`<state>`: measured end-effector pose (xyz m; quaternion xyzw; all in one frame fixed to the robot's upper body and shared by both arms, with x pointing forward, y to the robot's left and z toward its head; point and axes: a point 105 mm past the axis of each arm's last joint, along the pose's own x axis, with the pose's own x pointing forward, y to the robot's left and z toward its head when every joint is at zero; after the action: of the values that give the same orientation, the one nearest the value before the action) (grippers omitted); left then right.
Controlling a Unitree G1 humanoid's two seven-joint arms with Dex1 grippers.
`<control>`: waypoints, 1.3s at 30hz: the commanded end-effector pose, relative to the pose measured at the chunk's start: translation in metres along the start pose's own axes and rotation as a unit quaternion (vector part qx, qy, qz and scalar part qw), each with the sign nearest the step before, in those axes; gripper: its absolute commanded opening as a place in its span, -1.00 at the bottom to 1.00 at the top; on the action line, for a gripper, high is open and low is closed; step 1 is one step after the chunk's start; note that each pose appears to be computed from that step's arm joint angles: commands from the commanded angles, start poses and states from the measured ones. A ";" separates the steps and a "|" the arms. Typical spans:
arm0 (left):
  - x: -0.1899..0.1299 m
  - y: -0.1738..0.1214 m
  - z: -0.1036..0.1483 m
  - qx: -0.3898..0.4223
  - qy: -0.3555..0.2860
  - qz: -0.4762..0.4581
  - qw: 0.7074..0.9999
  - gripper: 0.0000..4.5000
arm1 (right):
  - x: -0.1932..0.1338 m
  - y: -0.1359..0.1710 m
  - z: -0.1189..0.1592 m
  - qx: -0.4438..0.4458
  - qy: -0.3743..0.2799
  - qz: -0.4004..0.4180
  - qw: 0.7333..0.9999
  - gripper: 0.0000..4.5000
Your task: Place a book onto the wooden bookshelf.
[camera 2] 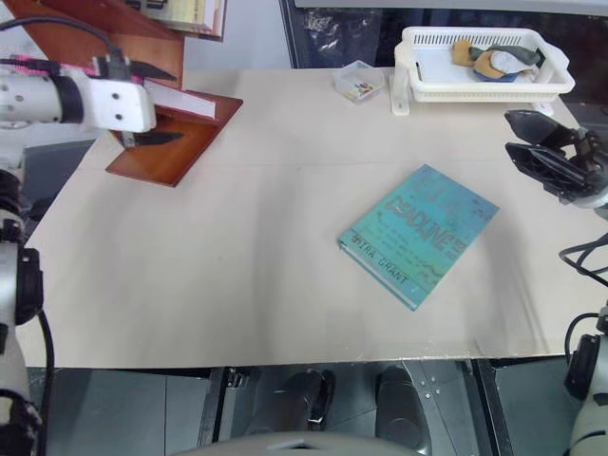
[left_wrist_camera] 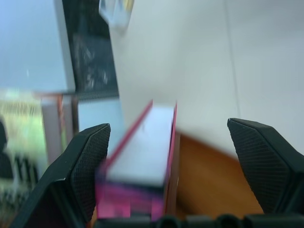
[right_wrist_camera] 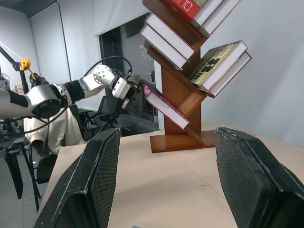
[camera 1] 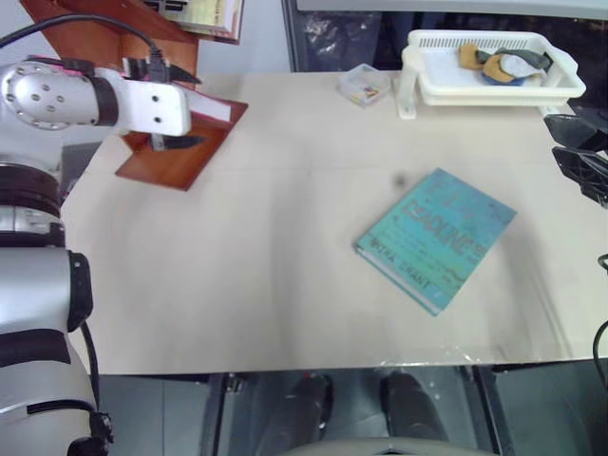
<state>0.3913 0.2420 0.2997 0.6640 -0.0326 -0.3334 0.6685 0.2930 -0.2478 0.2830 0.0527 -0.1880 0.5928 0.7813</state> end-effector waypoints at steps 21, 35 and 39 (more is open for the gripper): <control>-0.004 -0.003 -0.025 0.047 0.093 0.005 0.995 0.94 | 0.006 0.007 0.014 -0.036 0.000 0.022 0.999 0.41; -0.001 0.005 -0.012 0.016 0.041 0.028 0.999 0.94 | 0.003 0.008 0.010 -0.039 0.000 0.015 0.999 0.41; -0.001 0.001 0.005 -0.053 -0.038 0.040 0.997 0.94 | -0.004 0.011 0.006 -0.031 0.012 0.006 0.999 0.41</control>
<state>0.3960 0.2433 0.2854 0.6447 -0.0284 -0.3291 0.6894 0.2899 -0.2454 0.2758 0.0464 -0.1815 0.5931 0.7830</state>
